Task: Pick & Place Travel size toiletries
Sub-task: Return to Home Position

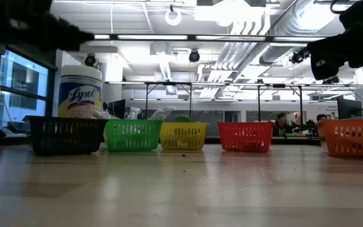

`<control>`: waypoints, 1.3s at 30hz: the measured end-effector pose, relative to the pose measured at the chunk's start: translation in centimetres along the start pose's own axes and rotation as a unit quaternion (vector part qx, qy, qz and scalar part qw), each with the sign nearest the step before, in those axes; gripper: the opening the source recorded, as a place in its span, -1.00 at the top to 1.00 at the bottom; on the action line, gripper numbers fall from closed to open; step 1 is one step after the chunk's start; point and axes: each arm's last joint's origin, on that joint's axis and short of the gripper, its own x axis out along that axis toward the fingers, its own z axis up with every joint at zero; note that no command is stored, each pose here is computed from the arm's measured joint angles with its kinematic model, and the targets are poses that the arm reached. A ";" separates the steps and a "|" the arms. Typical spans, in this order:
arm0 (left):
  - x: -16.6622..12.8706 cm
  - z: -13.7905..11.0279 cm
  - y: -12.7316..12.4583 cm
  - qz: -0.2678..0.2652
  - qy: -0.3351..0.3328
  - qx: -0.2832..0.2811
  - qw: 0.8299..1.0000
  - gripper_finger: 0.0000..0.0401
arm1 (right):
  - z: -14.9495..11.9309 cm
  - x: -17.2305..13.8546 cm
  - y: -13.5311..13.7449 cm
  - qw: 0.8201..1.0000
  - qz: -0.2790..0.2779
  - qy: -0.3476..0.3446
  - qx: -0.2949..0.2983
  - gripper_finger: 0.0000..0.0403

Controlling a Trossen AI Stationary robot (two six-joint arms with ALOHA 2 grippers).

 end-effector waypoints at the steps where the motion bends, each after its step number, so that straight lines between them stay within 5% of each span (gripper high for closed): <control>1: -0.1 -0.4 0.0 0.012 0.005 0.006 1.000 1.00 | 0.1 0.0 0.0 1.000 0.001 -0.003 0.000 0.99; 6: -0.6 -2.7 1.0 0.076 0.018 0.002 0.997 1.00 | 0.2 0.0 0.0 1.000 -0.007 -0.012 -0.013 0.99; 15: -1.8 -4.8 1.8 0.053 0.015 -0.044 0.997 1.00 | 0.3 0.0 0.0 1.000 -0.005 -0.013 0.008 0.99; 39: -3.1 -5.2 0.7 -0.009 0.016 -0.073 0.997 1.00 | 0.1 0.0 0.0 1.000 -0.001 -0.005 0.014 0.99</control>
